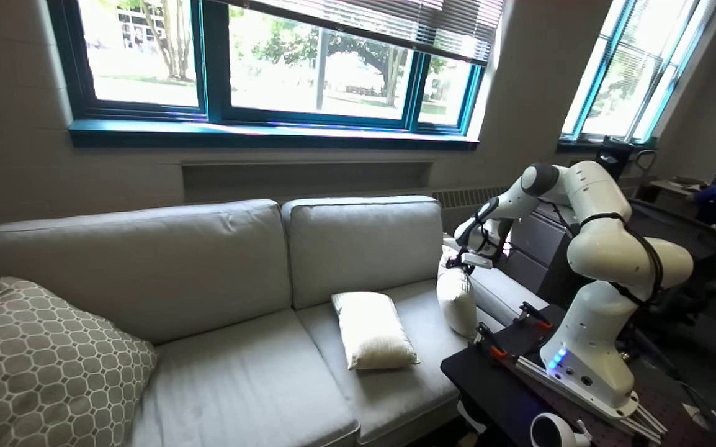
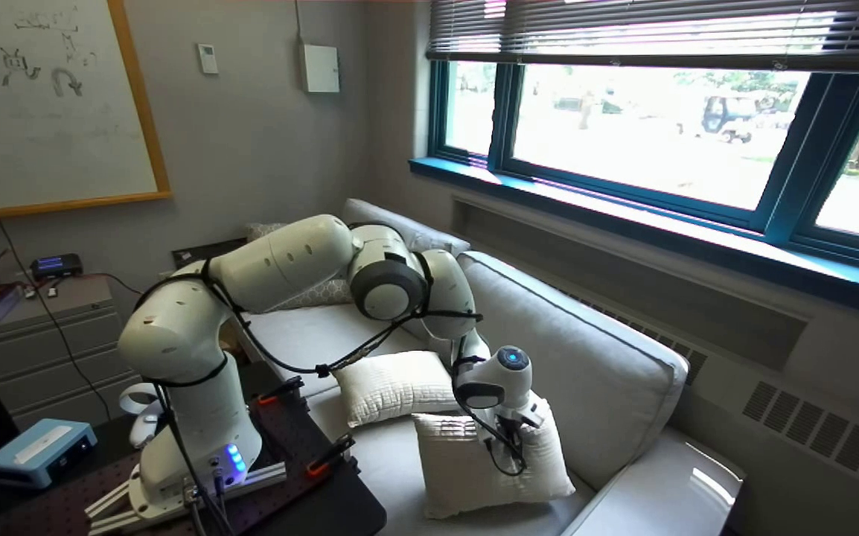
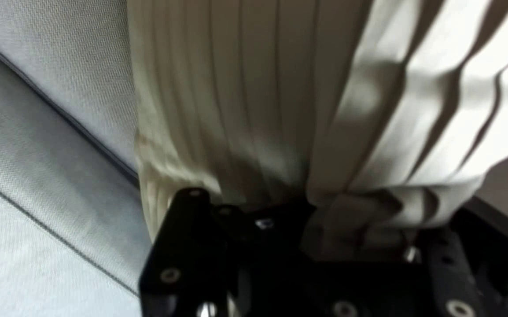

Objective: Stack the pillows at the edge of the sofa.

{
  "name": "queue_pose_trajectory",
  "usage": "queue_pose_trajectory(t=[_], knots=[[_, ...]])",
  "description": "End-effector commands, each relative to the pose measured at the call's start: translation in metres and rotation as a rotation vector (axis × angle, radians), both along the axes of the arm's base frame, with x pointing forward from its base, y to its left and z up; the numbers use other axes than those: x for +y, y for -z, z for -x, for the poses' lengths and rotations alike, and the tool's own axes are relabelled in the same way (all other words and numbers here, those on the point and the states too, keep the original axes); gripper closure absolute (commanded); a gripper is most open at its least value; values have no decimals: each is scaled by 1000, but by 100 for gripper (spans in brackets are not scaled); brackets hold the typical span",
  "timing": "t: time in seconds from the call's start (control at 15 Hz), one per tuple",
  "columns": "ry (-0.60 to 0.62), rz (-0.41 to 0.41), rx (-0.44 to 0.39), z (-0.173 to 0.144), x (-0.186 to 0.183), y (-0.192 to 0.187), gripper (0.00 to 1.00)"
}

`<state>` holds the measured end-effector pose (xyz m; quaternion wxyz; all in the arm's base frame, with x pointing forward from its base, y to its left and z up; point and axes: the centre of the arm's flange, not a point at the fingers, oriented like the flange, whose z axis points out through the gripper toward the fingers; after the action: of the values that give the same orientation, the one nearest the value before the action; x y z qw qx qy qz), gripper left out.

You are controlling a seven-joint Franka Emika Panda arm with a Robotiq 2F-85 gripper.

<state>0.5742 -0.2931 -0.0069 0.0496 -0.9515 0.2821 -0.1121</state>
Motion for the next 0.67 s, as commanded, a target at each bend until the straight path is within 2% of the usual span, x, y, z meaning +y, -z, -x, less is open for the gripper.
queue_pose_trajectory(t=[0.0, 0.27, 0.6], knots=[[-151, -111, -47, 13, -3, -28, 100], [-328, -213, -92, -12, 5, -40, 100], [-574, -344, -57, -38, 3, -37, 100]])
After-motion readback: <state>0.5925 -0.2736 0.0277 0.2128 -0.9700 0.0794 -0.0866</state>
